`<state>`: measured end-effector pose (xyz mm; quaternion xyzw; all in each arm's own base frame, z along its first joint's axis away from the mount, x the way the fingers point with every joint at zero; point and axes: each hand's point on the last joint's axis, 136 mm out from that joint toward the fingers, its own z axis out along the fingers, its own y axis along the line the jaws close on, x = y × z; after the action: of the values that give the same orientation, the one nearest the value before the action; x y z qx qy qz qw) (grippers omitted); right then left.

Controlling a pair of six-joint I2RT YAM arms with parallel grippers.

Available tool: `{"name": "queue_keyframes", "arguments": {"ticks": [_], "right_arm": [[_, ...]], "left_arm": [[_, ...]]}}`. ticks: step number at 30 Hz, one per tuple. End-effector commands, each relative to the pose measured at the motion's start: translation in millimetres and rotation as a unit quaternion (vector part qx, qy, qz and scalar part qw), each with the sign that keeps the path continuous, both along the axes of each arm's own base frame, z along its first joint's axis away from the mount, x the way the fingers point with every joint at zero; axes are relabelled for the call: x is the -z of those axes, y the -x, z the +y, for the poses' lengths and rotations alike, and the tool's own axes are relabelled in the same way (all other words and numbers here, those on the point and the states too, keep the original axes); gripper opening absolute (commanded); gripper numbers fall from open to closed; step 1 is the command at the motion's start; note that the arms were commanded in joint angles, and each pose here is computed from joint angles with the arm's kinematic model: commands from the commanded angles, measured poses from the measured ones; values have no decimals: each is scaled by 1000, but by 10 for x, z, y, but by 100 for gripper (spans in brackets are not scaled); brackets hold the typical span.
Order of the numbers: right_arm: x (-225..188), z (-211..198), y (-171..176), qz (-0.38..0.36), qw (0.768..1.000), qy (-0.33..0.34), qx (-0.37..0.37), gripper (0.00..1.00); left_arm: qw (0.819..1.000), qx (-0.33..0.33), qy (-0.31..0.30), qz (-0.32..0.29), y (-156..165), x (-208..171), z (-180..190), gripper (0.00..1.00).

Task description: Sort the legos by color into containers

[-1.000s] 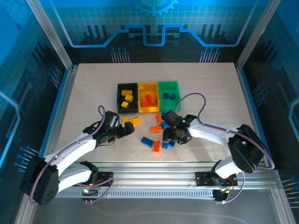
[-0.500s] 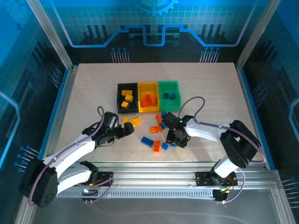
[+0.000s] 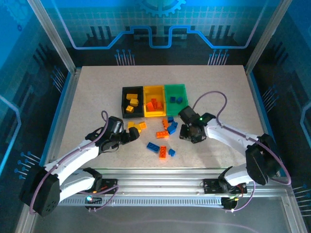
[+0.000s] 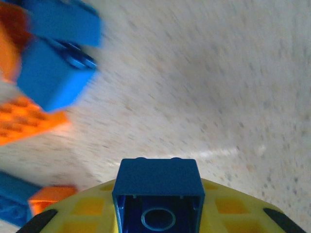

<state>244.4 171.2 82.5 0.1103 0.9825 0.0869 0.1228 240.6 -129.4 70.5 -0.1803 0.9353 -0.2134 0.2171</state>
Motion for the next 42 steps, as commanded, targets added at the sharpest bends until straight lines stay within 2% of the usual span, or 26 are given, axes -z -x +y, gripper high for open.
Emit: {"name": "queue_keyframes", "arguments": {"ticks": [1, 6, 12, 17, 23, 28, 34, 38, 42], "right_arm": [[-341, 78, -437, -71, 996, 28, -55, 31], [-502, 260, -1222, -126, 987, 81, -67, 33], [-343, 244, -1913, -117, 982, 141, -42, 33], [-132, 218, -2093, -75, 985, 153, -21, 37], [-361, 319, -2124, -104, 988, 116, -21, 63], [-672, 345, -1837, -126, 989, 75, -24, 69], [-622, 407, -1026, -102, 992, 15, -67, 72], [-376, 514, -415, -59, 987, -16, -151, 73], [-103, 670, 127, -28, 965, -25, -258, 73]], "left_arm": [[1000, 0, 4, 2, 16, 6, 13, 99], [1000, -2, 10, 3, 36, -16, 5, 99], [1000, -4, 12, 5, 107, -40, 31, 99], [1000, -4, 12, -1, 140, -89, 55, 99], [1000, -3, 15, -7, 132, -134, 54, 99], [1000, -2, 20, -18, 106, -211, 39, 99], [1000, -3, 17, -20, 96, -207, 50, 99], [1000, -6, 18, -16, 79, -162, 56, 99], [1000, -7, 18, -10, 64, -116, 51, 99]]}}
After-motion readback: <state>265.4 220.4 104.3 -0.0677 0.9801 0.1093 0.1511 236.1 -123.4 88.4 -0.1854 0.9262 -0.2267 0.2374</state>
